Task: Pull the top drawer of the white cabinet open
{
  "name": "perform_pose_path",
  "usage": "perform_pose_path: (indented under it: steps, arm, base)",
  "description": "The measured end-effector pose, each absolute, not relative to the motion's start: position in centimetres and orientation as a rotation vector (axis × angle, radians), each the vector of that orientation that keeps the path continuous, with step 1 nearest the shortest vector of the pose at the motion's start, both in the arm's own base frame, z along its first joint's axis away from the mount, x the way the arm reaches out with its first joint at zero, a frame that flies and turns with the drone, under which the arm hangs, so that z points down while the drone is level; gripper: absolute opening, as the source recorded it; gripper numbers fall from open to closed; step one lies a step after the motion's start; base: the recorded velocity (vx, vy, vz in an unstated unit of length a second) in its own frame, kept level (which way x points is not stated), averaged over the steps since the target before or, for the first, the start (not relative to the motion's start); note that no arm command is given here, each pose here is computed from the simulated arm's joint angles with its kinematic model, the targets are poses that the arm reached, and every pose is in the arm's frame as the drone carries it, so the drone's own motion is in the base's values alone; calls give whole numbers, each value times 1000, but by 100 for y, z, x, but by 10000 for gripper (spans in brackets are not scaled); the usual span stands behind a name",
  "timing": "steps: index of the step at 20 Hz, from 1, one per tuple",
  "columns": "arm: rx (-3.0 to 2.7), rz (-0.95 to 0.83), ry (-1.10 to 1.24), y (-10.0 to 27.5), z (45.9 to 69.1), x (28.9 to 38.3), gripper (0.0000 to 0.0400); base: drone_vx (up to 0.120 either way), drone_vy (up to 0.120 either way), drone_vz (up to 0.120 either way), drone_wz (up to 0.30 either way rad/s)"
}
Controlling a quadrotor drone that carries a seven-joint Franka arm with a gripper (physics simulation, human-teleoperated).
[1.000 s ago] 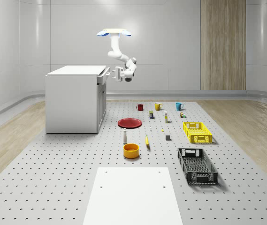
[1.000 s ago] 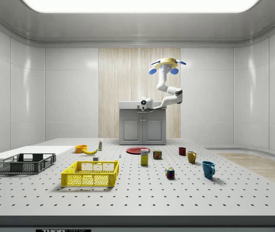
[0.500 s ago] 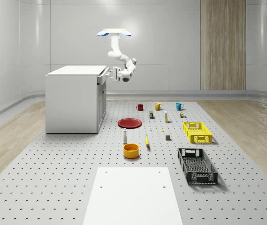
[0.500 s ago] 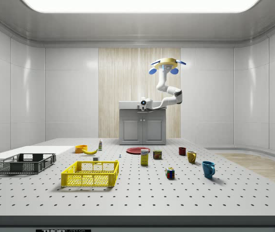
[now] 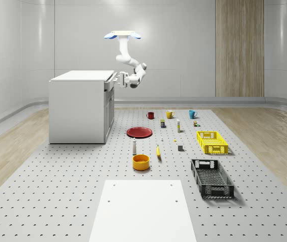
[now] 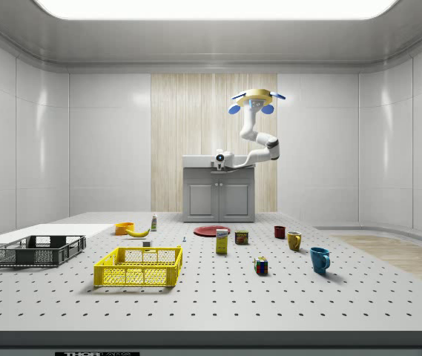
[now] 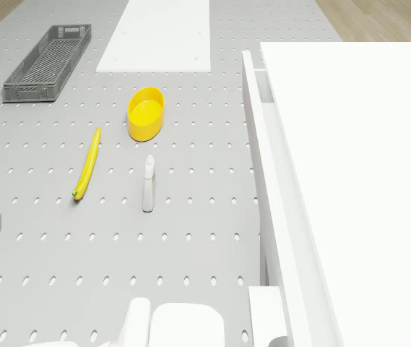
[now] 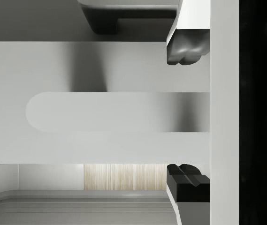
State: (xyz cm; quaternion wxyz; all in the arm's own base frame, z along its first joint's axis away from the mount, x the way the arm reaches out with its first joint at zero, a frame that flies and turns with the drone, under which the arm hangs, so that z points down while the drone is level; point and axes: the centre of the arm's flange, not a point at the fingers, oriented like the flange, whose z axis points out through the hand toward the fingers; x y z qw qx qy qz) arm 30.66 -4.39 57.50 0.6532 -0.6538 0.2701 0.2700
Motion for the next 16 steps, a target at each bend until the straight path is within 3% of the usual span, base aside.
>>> perform_pose_path:
  steps: [2, 5, 9, 13, 15, 16]
  arm:
    - [-1483, 613, 613, -417, 5750, 3066, 311]
    - [-1483, 613, 613, -398, 5750, 3067, 214]
    - [-1483, 613, 613, -386, 5750, 3067, 149]
    - [-1484, 613, 613, -381, 5749, 3067, 128]
    - [-1491, 595, 597, -375, 5721, 3078, 154]
    - [-1486, 628, 641, -385, 5762, 3063, 147]
  base:
    - [0, 0, 0, 0]
    - [0, 0, 0, 0]
    - [0, 0, 0, 0]
    - [0, 0, 0, 0]
    - [0, 0, 0, 0]
    - [0, 0, 0, 0]
